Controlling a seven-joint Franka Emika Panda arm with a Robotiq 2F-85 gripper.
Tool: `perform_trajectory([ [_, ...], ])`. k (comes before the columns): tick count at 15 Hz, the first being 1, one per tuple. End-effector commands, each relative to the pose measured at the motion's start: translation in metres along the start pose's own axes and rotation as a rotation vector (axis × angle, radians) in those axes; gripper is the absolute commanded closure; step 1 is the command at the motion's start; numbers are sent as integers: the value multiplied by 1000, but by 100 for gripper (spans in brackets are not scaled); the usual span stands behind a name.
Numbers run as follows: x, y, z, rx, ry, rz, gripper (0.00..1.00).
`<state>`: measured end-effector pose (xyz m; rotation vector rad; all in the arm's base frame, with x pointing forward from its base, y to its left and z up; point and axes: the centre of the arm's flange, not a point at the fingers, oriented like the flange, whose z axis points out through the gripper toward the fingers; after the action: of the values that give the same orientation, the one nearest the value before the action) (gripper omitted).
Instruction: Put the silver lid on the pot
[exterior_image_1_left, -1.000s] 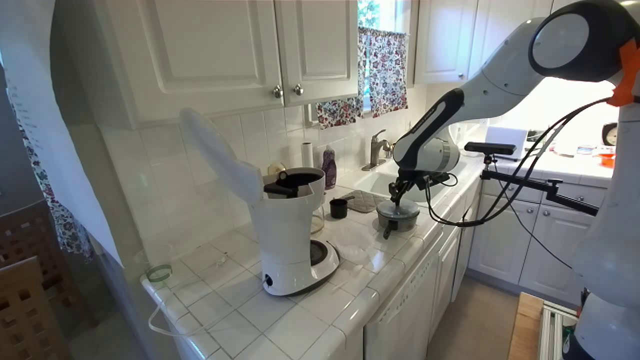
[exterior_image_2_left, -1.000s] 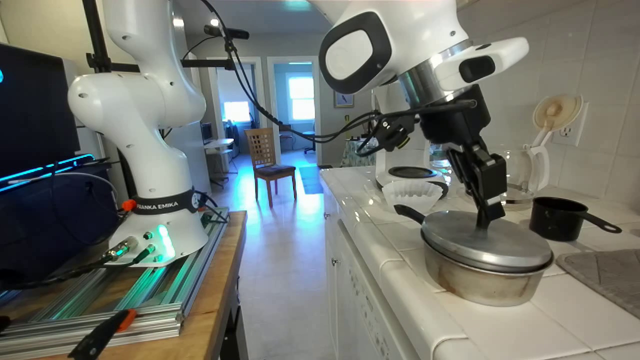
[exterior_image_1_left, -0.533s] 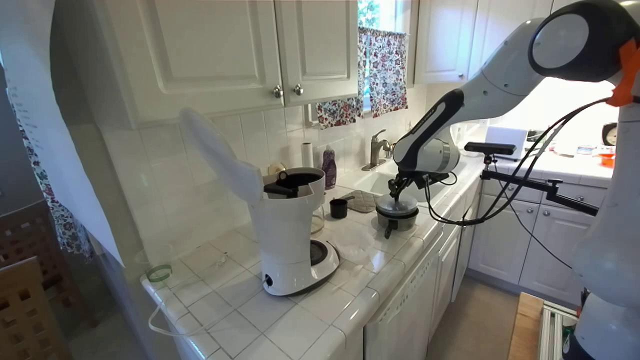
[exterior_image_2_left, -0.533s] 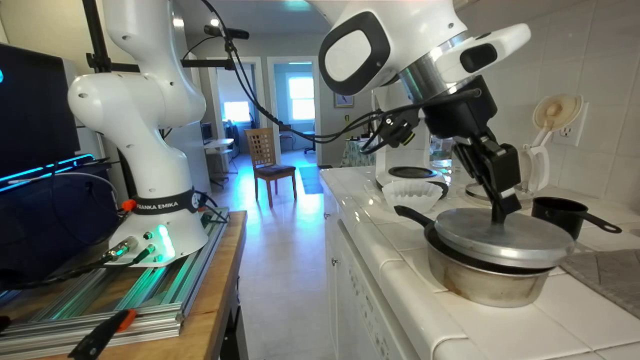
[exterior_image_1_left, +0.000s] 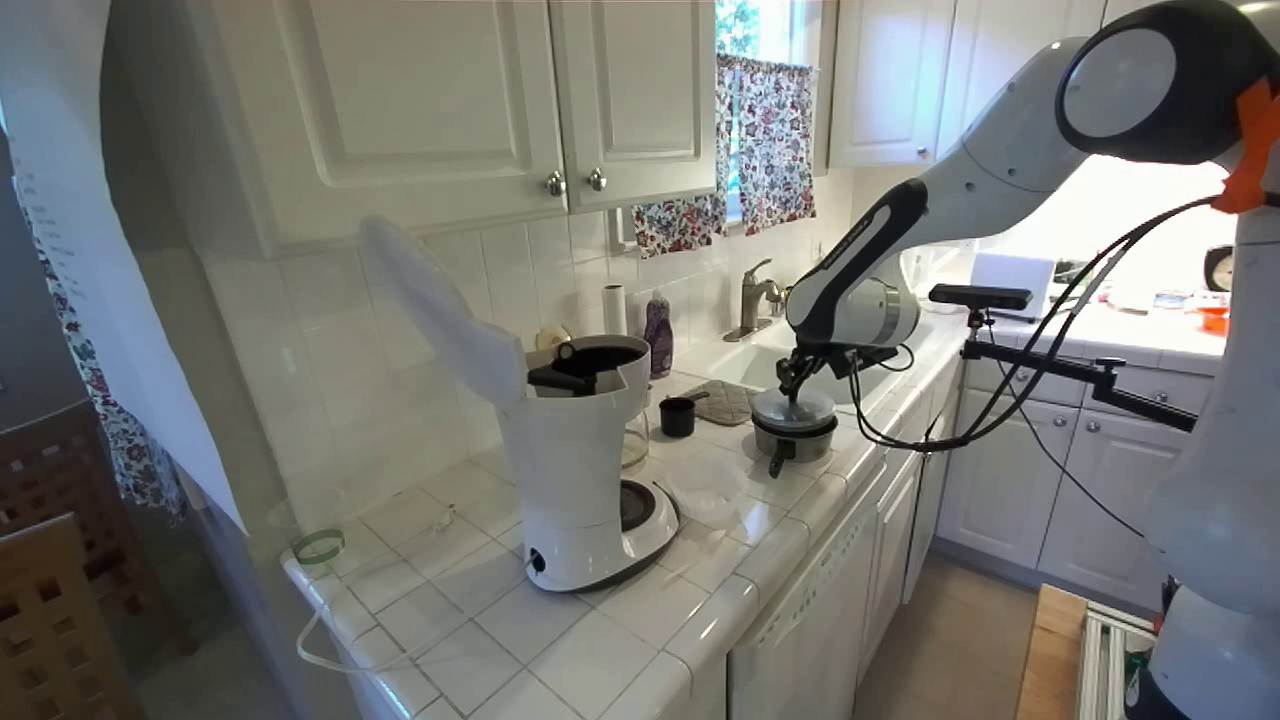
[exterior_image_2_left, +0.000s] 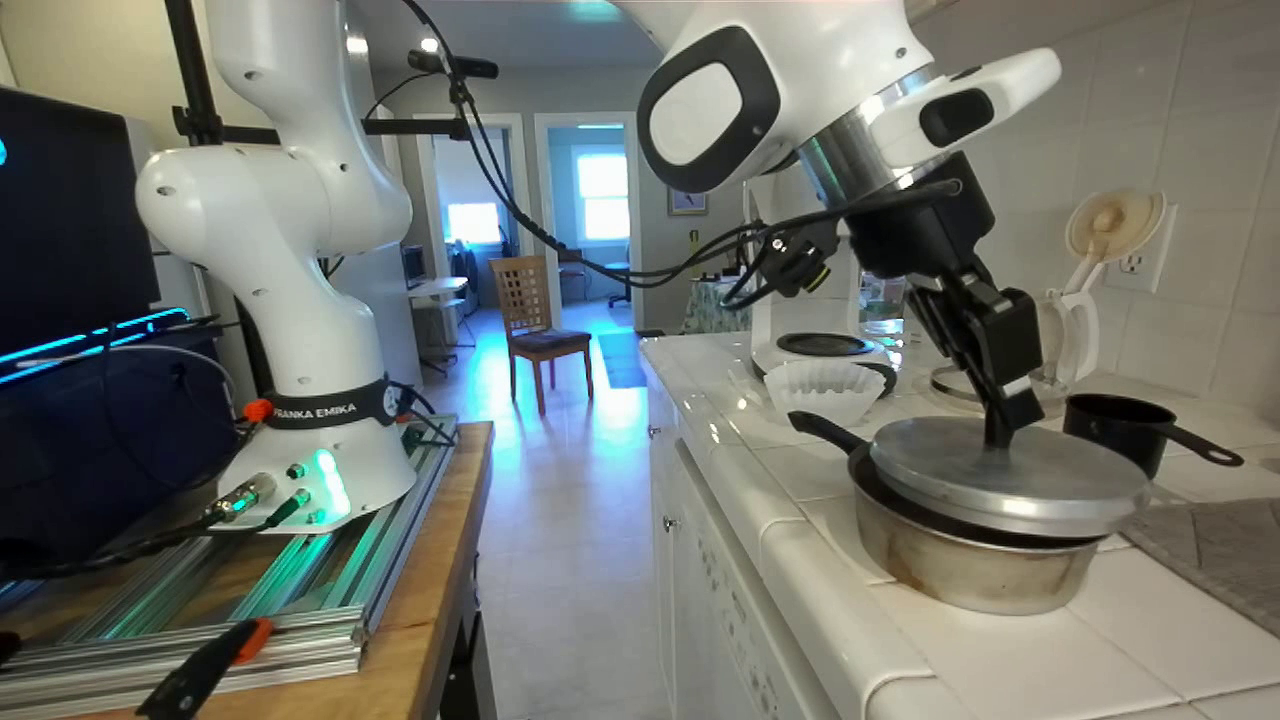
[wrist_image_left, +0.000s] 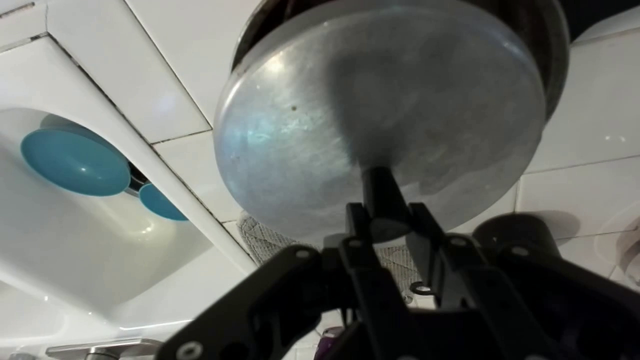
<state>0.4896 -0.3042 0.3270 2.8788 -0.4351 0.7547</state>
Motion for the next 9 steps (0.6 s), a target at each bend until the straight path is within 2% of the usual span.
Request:
perform_trajectory([
  [1, -1, 0, 0, 15, 5, 16, 94],
  [9, -3, -7, 5, 23, -4, 10, 94],
])
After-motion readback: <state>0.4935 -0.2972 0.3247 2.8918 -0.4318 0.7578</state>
